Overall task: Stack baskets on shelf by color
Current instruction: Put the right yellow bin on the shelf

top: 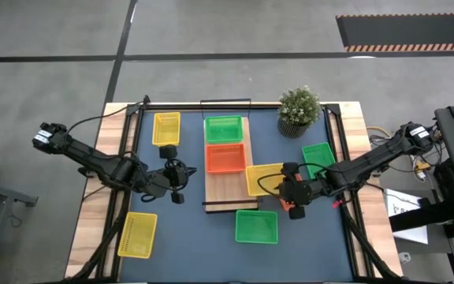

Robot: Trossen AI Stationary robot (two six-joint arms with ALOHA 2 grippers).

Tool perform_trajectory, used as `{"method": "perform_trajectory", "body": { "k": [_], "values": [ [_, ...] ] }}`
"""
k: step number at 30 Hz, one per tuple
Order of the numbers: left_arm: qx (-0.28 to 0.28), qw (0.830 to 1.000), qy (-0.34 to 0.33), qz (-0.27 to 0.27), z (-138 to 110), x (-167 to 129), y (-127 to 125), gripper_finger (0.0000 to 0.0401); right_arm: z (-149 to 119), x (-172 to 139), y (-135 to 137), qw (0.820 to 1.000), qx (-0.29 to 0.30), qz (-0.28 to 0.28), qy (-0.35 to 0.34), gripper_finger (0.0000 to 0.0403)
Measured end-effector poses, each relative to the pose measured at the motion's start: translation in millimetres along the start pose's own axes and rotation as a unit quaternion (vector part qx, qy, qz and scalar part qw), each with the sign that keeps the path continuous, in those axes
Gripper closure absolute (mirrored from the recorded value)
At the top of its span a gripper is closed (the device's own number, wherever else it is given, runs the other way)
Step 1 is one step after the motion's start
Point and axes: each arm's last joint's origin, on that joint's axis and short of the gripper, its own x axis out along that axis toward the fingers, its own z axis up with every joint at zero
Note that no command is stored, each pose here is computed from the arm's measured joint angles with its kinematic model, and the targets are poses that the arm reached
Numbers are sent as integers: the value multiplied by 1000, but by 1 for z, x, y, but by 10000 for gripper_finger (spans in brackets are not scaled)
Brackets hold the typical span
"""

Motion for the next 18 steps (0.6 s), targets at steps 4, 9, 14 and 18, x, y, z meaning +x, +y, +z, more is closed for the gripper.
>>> {"method": "perform_trajectory", "body": {
  "k": [4,9,14,18],
  "values": [
    [0,1000,0,0,0,0,0,395,11,-8,-1,1000,6,9,-17,287],
    [0,1000,0,0,0,0,0,395,28,-20,-1,998,26,35,-34,280],
    [-5,1000,-6,0,1,0,0,395,47,-39,-17,997,63,-42,-31,283],
    [-9,1000,-12,0,3,0,0,395,61,-35,-44,995,75,-72,-5,310]
  ]
}}
